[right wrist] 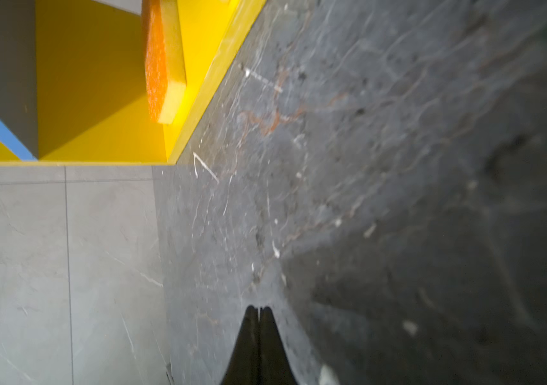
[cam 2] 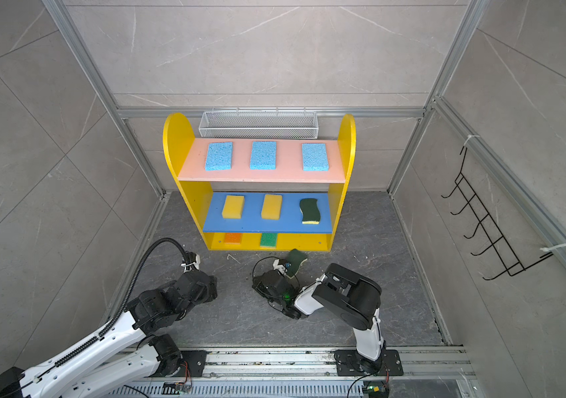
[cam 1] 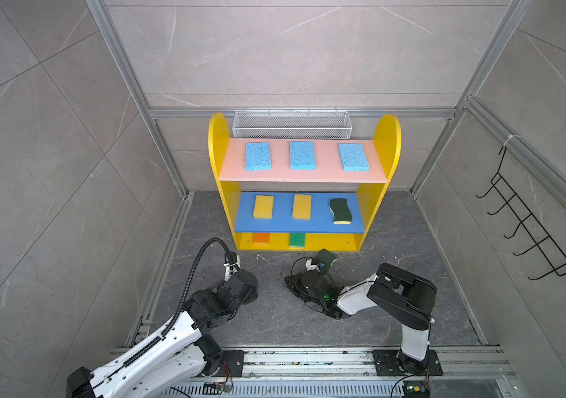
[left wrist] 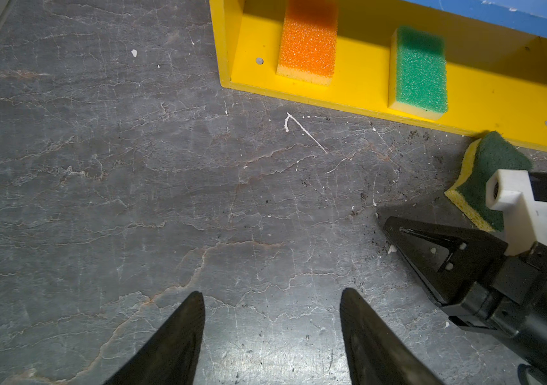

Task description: Place and organize the cleaning sponges onto the shelf

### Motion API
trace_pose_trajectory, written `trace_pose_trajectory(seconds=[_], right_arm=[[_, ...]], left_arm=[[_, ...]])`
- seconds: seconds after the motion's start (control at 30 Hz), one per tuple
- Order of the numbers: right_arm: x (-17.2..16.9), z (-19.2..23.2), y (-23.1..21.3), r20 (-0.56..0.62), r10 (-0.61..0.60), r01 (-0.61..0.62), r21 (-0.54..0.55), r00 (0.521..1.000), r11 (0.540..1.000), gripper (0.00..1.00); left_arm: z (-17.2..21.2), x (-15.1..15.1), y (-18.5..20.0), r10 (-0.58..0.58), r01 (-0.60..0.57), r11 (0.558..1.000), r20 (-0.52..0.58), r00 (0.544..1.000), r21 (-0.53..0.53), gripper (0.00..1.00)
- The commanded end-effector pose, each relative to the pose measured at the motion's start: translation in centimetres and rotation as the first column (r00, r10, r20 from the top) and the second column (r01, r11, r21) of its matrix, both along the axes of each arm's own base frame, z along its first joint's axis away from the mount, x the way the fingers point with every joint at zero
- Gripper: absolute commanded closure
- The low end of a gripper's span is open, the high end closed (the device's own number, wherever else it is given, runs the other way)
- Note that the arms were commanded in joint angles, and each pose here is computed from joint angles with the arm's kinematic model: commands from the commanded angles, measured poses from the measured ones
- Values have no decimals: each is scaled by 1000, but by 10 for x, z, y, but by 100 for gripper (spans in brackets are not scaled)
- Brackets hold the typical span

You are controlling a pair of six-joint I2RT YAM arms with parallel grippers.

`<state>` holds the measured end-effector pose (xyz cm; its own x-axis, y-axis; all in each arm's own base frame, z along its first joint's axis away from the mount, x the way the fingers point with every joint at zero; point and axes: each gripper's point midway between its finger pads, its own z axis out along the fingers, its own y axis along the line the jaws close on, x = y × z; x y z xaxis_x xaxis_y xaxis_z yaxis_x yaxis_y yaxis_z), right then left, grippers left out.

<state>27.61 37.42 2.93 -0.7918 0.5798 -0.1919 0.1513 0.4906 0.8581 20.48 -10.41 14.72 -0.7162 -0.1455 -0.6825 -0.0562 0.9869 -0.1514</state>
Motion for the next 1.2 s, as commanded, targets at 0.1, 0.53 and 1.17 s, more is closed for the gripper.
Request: trace_pose_trajectory(seconds=[0.1, 0.53, 1.17], right_arm=[[21, 0, -18, 59, -125, 122, 46, 990, 991, 100], [47, -30, -63, 20, -254, 253, 45, 967, 966, 100], [82, -38, -82, 52, -385, 386, -2, 921, 923, 100]], left_arm=[[7, 3, 2, -12, 12, 1000, 20, 1000, 8, 33], [-10, 17, -4, -12, 12, 1000, -20, 1000, -2, 34], [-23, 40, -4, 13, -14, 999, -34, 999, -37, 35]])
